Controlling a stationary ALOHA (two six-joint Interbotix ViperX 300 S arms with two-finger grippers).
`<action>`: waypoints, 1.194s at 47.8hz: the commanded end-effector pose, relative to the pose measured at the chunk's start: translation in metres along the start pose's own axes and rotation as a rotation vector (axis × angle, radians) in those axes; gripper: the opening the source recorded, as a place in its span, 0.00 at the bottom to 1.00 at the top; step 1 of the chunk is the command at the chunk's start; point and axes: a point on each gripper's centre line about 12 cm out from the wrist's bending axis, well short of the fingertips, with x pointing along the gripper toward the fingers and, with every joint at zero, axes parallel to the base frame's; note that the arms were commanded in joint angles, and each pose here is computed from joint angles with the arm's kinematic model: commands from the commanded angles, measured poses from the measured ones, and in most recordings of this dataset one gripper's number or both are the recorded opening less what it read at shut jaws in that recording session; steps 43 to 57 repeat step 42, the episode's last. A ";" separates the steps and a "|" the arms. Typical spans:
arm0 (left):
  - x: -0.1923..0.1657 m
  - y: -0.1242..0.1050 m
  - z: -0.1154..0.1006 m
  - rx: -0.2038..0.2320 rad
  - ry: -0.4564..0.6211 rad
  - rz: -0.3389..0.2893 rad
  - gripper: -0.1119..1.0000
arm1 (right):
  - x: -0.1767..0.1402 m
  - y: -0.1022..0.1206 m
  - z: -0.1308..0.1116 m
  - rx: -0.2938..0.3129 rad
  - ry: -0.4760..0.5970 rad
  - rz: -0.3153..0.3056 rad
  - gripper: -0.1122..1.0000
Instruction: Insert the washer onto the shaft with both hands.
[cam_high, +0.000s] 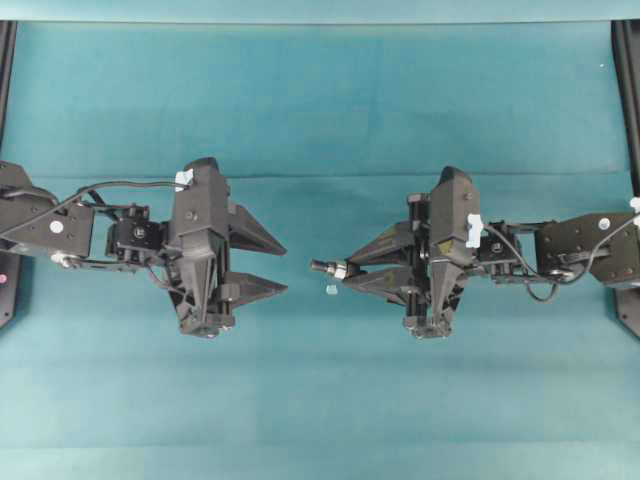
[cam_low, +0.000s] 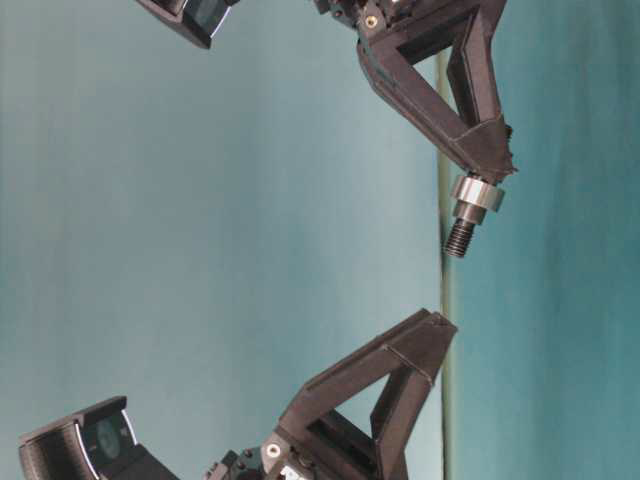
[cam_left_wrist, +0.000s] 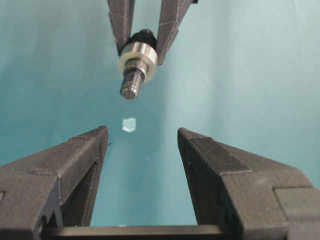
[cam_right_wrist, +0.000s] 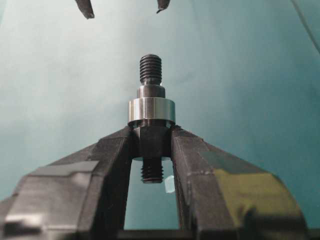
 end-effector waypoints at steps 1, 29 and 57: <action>-0.003 -0.002 0.007 0.004 -0.021 -0.005 0.67 | -0.001 0.002 0.008 0.006 -0.027 0.005 0.10; -0.003 -0.002 0.006 -0.004 -0.015 -0.004 0.67 | -0.001 0.002 0.008 0.006 -0.029 0.005 0.10; -0.003 -0.003 0.004 0.026 0.034 0.000 0.67 | -0.001 0.002 0.008 0.007 -0.029 0.006 0.10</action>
